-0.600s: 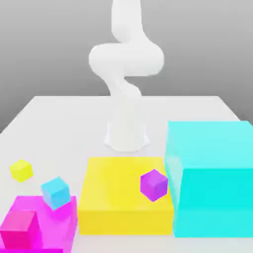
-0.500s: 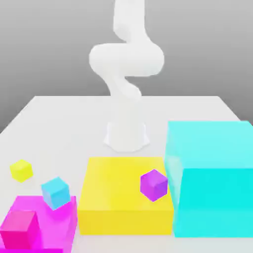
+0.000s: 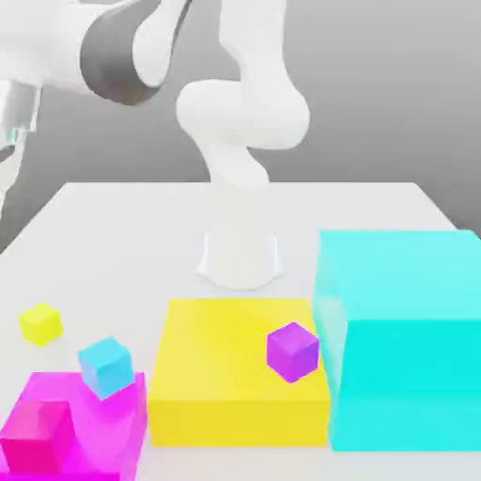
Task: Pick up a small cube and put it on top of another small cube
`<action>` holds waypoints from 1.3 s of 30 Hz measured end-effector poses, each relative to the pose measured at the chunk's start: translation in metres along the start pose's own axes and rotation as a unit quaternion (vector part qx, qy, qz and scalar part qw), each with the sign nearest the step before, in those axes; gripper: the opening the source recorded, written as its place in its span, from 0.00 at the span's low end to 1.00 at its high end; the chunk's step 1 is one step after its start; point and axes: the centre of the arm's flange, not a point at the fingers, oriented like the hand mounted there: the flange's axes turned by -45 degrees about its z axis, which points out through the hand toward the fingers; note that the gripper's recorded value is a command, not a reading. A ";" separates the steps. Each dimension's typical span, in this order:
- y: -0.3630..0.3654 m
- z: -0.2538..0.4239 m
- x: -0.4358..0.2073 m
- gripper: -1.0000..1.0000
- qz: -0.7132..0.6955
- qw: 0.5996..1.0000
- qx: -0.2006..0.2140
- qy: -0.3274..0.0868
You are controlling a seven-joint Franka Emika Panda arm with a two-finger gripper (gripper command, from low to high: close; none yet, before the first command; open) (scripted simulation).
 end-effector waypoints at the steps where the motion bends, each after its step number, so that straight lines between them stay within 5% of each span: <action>1: 0.016 0.017 0.006 0.50 0.035 0.999 -0.012 -0.007; 8: 0.146 0.116 0.020 0.50 0.290 0.951 -0.095 -0.050; 15: 0.172 0.189 0.003 0.50 0.324 0.938 -0.109 -0.058; 16: 0.173 0.194 0.002 0.00 0.324 0.938 -0.109 -0.058; 29: 0.162 0.139 0.012 0.00 0.322 0.939 -0.107 -0.058; 39: -0.053 0.025 -0.109 0.00 0.093 0.988 -0.089 -0.084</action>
